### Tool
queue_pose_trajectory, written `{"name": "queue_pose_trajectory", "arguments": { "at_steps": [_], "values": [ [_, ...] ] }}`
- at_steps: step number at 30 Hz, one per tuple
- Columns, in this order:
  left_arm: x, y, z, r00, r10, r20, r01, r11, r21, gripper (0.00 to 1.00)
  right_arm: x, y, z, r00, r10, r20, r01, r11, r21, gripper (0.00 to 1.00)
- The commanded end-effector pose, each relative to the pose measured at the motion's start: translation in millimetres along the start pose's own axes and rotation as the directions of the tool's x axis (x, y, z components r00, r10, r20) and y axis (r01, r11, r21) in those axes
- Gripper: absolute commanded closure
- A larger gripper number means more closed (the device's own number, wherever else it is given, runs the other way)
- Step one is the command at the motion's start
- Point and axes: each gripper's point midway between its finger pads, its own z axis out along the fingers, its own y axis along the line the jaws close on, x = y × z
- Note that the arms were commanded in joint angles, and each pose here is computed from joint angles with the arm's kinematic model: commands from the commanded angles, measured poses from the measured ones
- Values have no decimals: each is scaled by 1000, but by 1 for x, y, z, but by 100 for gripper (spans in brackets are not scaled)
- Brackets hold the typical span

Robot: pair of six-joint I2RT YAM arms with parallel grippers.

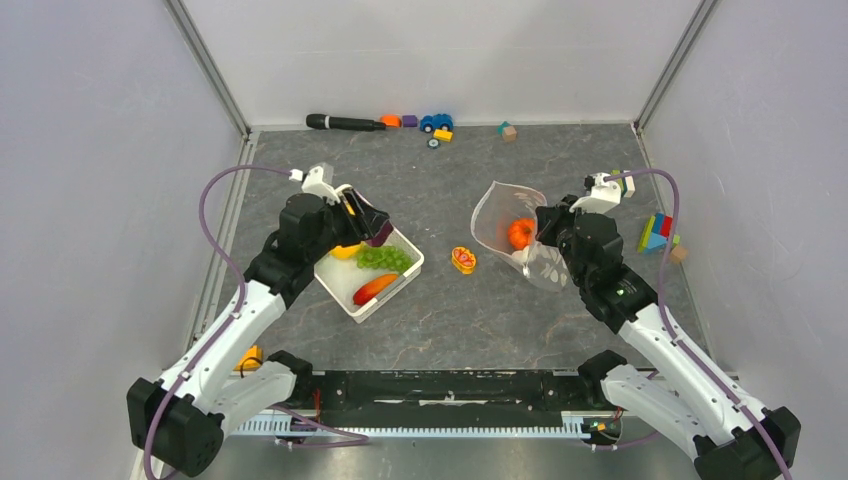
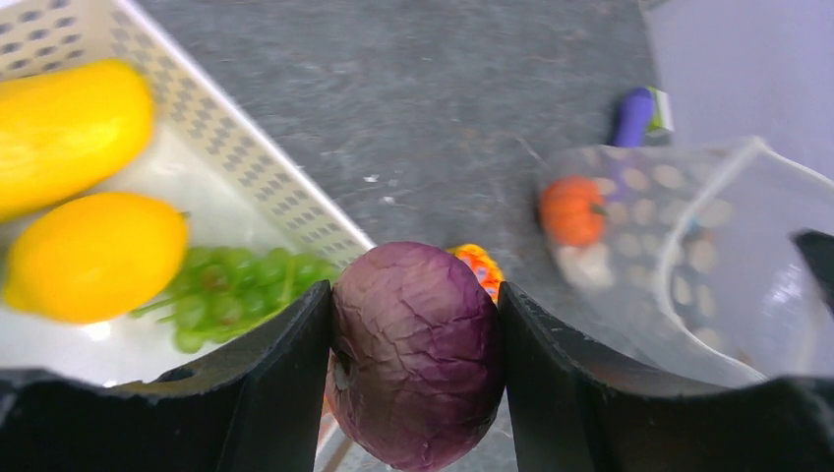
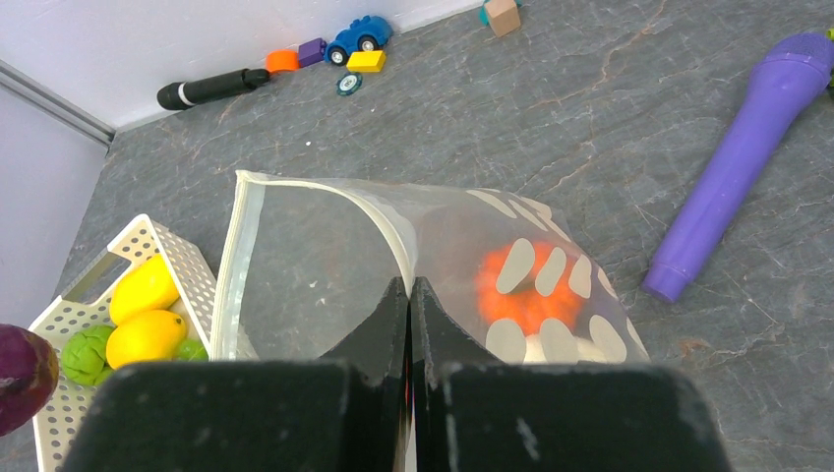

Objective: Place the food in the zip-top bag and seal the zipper
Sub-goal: Place the fake vegetable in the zipper food storage bag.

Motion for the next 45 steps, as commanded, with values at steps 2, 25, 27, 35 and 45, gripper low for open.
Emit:
{"name": "queue_pose_trajectory", "arguments": {
  "at_steps": [2,25,27,35,45],
  "values": [
    [-18,-72,-13,998,41,43,-53,935,350,75,-13,10,-2,999,17,40,-15,999,-40,100],
    [12,-209,13,982,185,23,-156,749,644,74,-8,19,-2,1000,21,7,-20,996,-88,100],
    [14,-216,18,981,192,23,-161,746,646,73,-8,20,-3,1000,21,5,-21,995,-95,100],
    [40,-239,47,970,242,1,-187,744,641,73,-11,19,-4,1000,23,17,-21,996,-91,100],
    [81,-251,83,944,326,-51,-232,766,600,70,-11,20,-4,1000,22,15,-21,995,-97,100]
  ]
}}
